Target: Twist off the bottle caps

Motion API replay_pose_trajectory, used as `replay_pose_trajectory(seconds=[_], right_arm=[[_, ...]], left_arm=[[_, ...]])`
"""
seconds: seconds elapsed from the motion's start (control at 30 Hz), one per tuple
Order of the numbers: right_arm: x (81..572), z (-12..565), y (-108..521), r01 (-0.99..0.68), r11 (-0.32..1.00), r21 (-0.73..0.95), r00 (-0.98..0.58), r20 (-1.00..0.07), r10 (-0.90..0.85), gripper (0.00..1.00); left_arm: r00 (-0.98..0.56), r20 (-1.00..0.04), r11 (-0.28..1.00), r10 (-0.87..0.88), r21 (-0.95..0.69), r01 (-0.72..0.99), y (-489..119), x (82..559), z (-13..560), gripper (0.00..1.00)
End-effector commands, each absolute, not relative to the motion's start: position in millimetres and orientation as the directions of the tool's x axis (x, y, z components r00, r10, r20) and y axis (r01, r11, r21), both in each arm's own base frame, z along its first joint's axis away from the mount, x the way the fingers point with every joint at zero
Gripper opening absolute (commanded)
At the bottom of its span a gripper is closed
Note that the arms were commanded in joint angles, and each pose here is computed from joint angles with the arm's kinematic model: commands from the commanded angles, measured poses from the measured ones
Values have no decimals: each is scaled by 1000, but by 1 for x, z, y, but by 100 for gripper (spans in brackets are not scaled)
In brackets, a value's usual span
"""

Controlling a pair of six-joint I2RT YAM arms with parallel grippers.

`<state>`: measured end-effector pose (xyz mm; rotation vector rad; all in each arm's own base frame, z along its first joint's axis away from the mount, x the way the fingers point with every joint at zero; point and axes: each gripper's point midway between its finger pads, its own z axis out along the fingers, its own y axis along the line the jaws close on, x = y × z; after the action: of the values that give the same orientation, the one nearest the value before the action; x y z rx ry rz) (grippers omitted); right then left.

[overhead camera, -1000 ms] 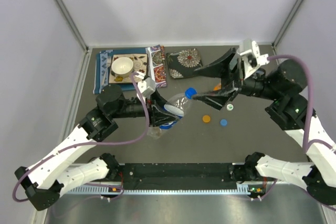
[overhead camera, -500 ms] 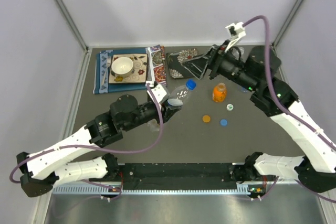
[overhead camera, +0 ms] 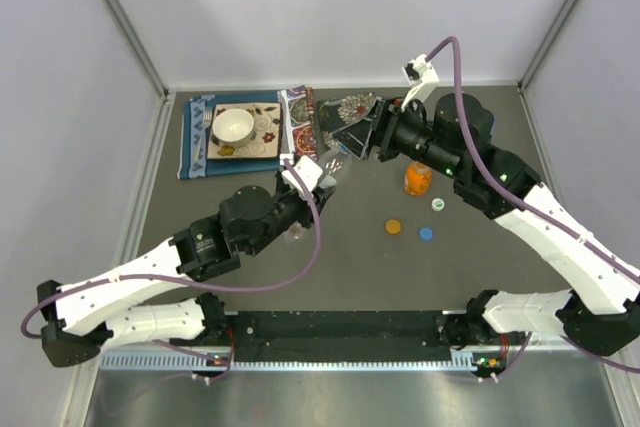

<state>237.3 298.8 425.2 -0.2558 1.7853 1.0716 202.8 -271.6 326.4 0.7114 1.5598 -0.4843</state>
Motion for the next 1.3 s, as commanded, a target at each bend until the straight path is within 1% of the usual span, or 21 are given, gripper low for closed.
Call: replay_pose_trajectory(seconds=[0.0,0.3,0.43,0.47,0.53,0.57,0.63,0.67,0.77,0.9,1.0,1.03,1.1,1.13,1.17,1.2,1.23,1.27], right_arm=[[239,426,305,-595,584,553,-477,-827,298,62],[242,413,308,-581,595,555,-495,-821,283,48],[242,411,308,-580,595,557,-498,-820,282,46],[242,411,308,-580,594,558,-498,-819,284,43],[242,410,307,-579,596,556,-494,-821,286,41],[241,412,306,-582,593,557,-490,-822,291,36],[241,415,305,-586,588,557,-481,-824,300,30],[241,415,304,-589,587,556,-478,-825,302,20],[237,421,303,-612,572,546,-465,-833,299,0],[226,433,302,-673,532,514,-427,-857,288,0],[207,454,302,-763,454,461,-373,-887,273,0],[194,461,304,-815,401,419,-346,-906,243,0],[177,476,305,-886,322,335,-280,-938,205,0],[158,480,307,-925,234,300,-264,-949,175,0],[146,485,307,-951,172,258,-231,-959,162,0],[119,488,306,-983,37,178,-172,-976,131,0],[106,489,303,-989,-27,148,-150,-980,129,0],[95,495,300,-992,-80,99,-110,-983,150,0]], left_arm=[[24,-994,742,103,92,664,-271,206,347,31],[26,-995,746,95,88,660,-270,206,348,31],[27,-995,746,95,89,660,-269,206,347,31],[26,-995,745,95,88,661,-269,205,346,31],[25,-995,746,96,89,660,-268,205,345,31],[25,-995,745,92,86,661,-268,205,345,31],[23,-996,743,90,83,664,-269,205,344,31],[25,-996,738,87,81,670,-269,203,345,31],[33,-997,710,66,70,701,-272,197,348,31],[36,-999,656,4,29,754,-276,183,360,31],[41,-998,567,-41,11,824,-280,165,373,31],[39,-998,493,-48,10,870,-287,151,375,31],[39,-997,410,-66,8,912,-288,138,385,31],[9,-997,360,-81,-21,933,-291,129,388,31],[-14,-995,272,-100,-41,962,-295,114,395,31],[-21,-994,231,-111,-47,972,-294,109,399,31],[-36,-993,192,-116,-58,980,-295,103,401,31],[-68,-990,85,-121,-79,993,-297,86,405,31]])
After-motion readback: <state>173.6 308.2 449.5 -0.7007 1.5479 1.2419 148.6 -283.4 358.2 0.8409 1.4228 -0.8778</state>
